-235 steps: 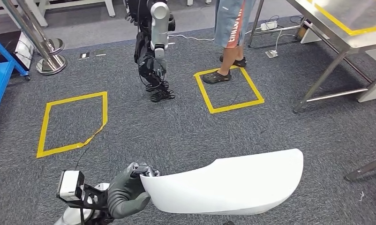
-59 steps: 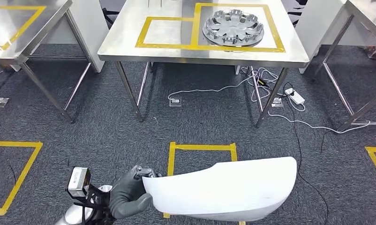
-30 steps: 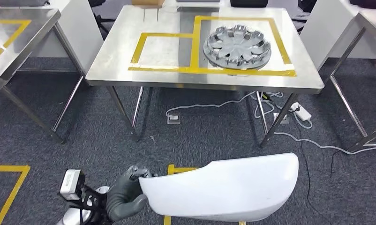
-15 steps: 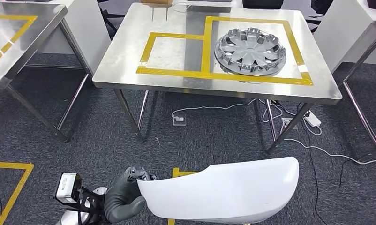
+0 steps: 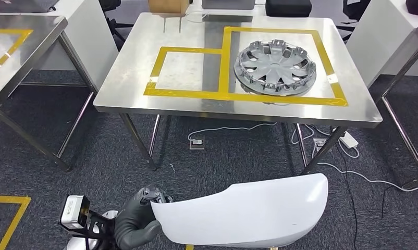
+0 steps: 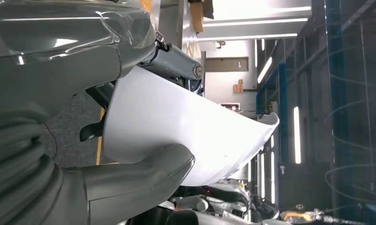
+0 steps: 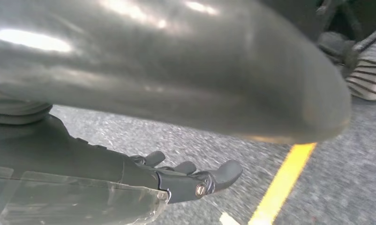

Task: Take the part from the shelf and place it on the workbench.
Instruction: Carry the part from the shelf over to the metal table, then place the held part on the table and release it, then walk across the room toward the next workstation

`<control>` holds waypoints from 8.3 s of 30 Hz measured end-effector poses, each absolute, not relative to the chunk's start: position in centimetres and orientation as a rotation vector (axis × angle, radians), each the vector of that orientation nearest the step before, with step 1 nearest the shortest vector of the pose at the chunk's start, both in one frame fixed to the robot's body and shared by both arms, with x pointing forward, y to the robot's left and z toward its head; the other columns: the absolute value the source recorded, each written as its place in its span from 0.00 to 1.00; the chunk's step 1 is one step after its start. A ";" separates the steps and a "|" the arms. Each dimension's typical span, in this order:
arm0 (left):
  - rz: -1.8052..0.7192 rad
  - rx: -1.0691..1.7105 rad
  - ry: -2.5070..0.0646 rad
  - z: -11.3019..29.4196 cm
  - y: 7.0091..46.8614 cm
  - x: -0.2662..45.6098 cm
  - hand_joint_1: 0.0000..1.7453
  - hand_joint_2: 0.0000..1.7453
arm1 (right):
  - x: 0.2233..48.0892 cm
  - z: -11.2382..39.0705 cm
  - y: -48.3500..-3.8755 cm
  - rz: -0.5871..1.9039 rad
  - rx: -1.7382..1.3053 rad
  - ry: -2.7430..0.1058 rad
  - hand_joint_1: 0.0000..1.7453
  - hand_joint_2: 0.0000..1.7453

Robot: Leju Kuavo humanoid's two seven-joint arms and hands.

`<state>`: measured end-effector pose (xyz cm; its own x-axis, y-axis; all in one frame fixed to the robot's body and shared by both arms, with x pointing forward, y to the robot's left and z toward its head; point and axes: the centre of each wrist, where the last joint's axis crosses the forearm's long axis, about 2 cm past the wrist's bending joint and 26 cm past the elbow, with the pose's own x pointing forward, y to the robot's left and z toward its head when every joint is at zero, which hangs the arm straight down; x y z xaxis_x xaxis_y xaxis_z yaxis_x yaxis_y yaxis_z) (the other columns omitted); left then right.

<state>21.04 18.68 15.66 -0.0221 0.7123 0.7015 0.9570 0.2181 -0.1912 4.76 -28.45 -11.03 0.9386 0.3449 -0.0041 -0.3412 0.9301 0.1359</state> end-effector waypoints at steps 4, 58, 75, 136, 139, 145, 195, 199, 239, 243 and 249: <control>-0.450 -1.552 -1.798 15.8 18.6 21.1 1.00 1.00 | 4.9 -11.0 -28.2 0.355 0.139 0.026 0.00 0.00; -0.472 -1.557 -1.787 16.0 18.1 21.6 1.00 1.00 | 4.7 -11.1 -28.7 0.353 0.128 0.024 0.00 0.00; -0.876 -0.365 -2.114 15.5 17.3 23.6 1.00 1.00 | 5.1 -11.0 -28.8 0.358 0.103 0.025 0.00 0.00; -0.448 -1.184 -1.613 16.9 11.1 29.1 0.00 0.00 | 2.1 -11.3 -29.8 0.326 0.181 0.035 0.00 0.00; -0.442 -1.367 -1.628 17.7 11.9 28.0 0.00 0.00 | 2.0 -11.3 -29.7 0.320 0.189 0.034 0.00 0.00; -0.447 -1.523 -1.640 18.5 13.1 26.2 0.00 0.00 | 1.7 -11.3 -29.5 0.312 0.195 0.033 0.00 0.00; -0.658 -0.535 -1.753 10.8 18.7 23.4 0.00 0.00 | 2.3 -11.3 -29.3 0.311 0.145 0.019 0.00 0.00; -0.645 -0.380 -1.624 7.0 20.2 23.1 0.00 0.00 | 2.3 -11.3 -29.5 0.301 0.140 0.023 0.00 0.00; -0.459 0.201 -0.543 -8.3 28.7 14.7 0.00 0.00 | 2.7 -11.3 -28.2 0.261 0.132 0.053 0.00 0.00; -0.482 0.219 -0.502 -8.6 29.0 14.3 0.00 0.00 | 2.7 -11.3 -28.1 0.261 0.133 0.053 0.00 0.00; -0.550 0.246 -0.439 -9.0 29.8 13.3 0.00 0.00 | 2.9 -11.3 -27.8 0.259 0.127 0.052 0.00 0.00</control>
<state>13.27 29.80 -9.01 0.7635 -0.5522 0.3349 0.4491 0.8266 0.3391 2.90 -27.78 -11.26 0.9652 0.2590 -0.0352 -0.2524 0.9586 0.1317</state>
